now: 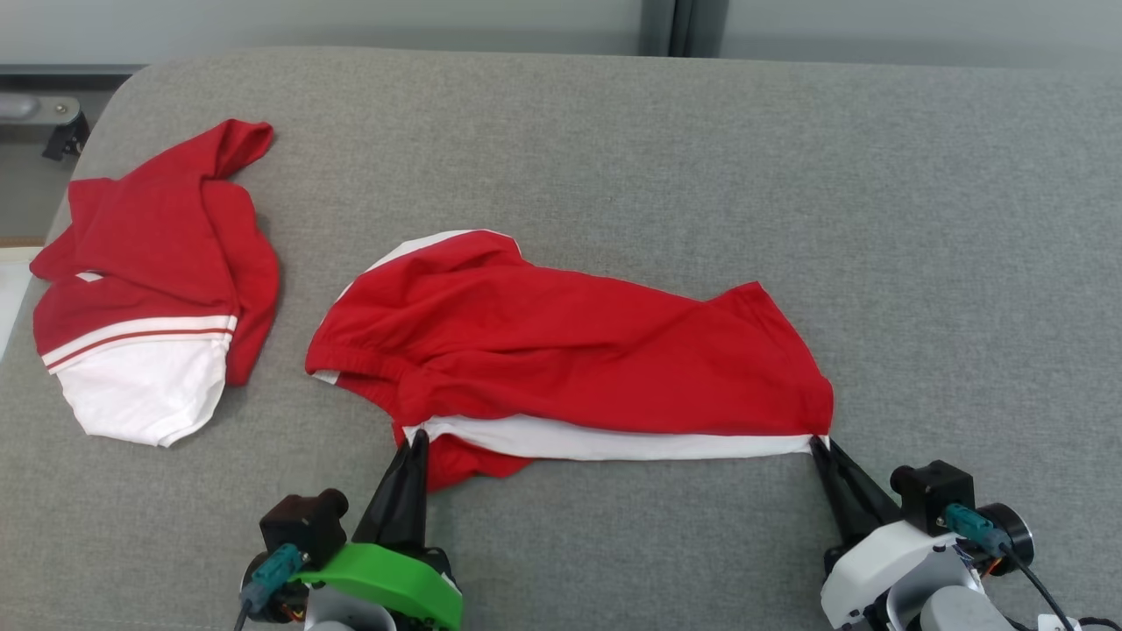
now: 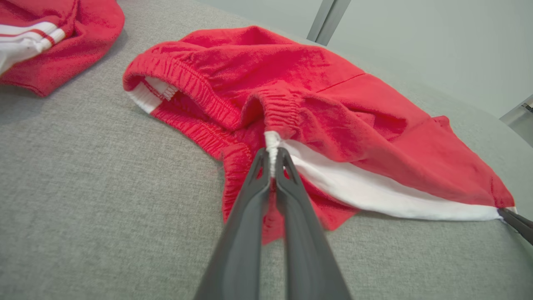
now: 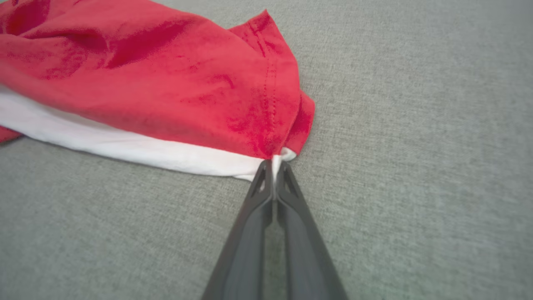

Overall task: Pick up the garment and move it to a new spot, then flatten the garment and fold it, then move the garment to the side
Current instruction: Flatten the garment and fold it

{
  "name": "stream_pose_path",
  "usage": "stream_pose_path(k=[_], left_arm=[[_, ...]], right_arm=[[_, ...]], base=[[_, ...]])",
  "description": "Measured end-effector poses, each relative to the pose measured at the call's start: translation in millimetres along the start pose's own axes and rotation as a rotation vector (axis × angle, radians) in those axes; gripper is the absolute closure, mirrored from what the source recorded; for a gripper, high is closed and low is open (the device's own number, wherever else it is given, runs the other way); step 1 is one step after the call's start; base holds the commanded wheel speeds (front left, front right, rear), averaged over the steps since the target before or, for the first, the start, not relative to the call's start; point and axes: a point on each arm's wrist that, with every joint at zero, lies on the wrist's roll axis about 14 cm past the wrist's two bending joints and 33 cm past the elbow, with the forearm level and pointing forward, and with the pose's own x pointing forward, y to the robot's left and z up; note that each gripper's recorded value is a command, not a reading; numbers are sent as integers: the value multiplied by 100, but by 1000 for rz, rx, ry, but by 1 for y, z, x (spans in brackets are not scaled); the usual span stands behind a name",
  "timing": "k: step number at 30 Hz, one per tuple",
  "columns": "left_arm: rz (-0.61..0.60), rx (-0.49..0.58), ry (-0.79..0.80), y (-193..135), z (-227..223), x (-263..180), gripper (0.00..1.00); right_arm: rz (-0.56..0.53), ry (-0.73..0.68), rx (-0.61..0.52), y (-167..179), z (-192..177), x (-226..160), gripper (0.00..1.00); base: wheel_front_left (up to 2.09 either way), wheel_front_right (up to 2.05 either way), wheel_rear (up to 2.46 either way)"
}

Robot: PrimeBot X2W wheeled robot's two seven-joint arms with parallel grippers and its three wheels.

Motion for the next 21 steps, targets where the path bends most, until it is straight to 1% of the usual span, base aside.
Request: stream_pose_path(k=[4, 6, 8, 10, 13, 16, 19, 21], left_arm=[[-34, 19, -40, -10, 13, 3, 100], [-59, 31, -78, -18, 25, 4, 100], [-104, 57, -127, -29, 43, 6, 100], [-159, 92, -185, -40, 65, 10, 100], [-270, 166, -293, -64, 108, 16, 100], [-405, 246, -406, -93, 159, 20, 100], [-533, 315, -476, -123, 200, 21, 100], [-604, 329, -532, -144, 234, 19, 100]], right_arm=[[-2, -81, 12, 0, 25, -2, 100], [-2, -150, 20, -1, 47, -3, 100], [-2, -245, 42, -2, 78, -6, 100], [-1, -343, 60, -3, 110, -11, 100], [7, -527, 77, -9, 171, -22, 100], [17, -714, 82, -19, 235, -43, 100], [43, -852, 24, -24, 288, -65, 100], [51, -931, -11, -27, 318, -79, 100]], base=[[0, 0, 0], [0, 0, 0], [0, 0, 0], [0, 0, 0], [0, 0, 0], [0, 0, 0], [0, 0, 0], [0, 0, 0]])
